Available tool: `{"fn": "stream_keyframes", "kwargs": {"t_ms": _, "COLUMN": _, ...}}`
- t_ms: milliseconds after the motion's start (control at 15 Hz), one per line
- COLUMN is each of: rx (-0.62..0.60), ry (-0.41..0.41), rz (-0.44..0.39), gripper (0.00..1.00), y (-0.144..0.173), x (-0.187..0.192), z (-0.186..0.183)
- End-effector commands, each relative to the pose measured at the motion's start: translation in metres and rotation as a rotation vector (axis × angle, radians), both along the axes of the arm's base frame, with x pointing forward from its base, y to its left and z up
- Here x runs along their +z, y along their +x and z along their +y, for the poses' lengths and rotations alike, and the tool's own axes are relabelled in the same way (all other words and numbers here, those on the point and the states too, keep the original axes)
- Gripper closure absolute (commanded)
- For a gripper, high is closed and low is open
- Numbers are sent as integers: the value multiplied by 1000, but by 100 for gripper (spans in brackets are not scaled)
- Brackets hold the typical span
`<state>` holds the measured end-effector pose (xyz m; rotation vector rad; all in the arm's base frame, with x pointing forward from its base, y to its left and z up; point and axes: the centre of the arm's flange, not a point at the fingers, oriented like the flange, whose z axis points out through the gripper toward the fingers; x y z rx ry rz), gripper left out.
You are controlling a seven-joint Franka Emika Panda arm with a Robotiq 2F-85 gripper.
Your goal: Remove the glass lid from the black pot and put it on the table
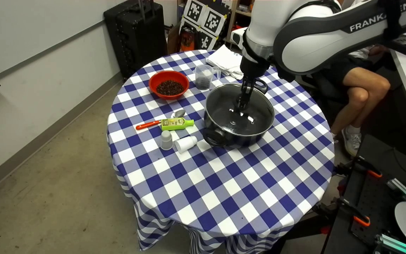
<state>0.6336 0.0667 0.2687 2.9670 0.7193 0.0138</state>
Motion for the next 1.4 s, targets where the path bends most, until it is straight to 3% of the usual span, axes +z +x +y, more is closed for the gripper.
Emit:
{"fn": "stream_keyframes", "kwargs": {"t_ms": 0, "rx": 6, "ry": 19, "rz": -14, "gripper": 0, "y": 7, "x": -3, "z": 3}}
{"fn": "stream_keyframes", "kwargs": {"t_ms": 600, "rx": 11, "ry": 31, "rz": -7, "gripper": 0, "y": 8, "x": -9, "z": 5}}
{"fn": "stream_keyframes", "kwargs": {"t_ms": 667, "rx": 16, "ry": 28, "rz": -6, "gripper": 25, "y": 8, "x": -9, "z": 5}}
{"fn": "stream_keyframes", "kwargs": {"t_ms": 733, "rx": 19, "ry": 23, "rz": -5, "gripper": 26, "y": 8, "x": -9, "z": 5}}
{"fn": "stream_keyframes", "kwargs": {"t_ms": 1067, "rx": 28, "ry": 21, "rz": -4, "gripper": 62, "y": 9, "x": -6, "z": 8}}
{"fn": "stream_keyframes", "kwargs": {"t_ms": 1333, "rx": 29, "ry": 20, "rz": -8, "gripper": 75, "y": 10, "x": -4, "z": 7}}
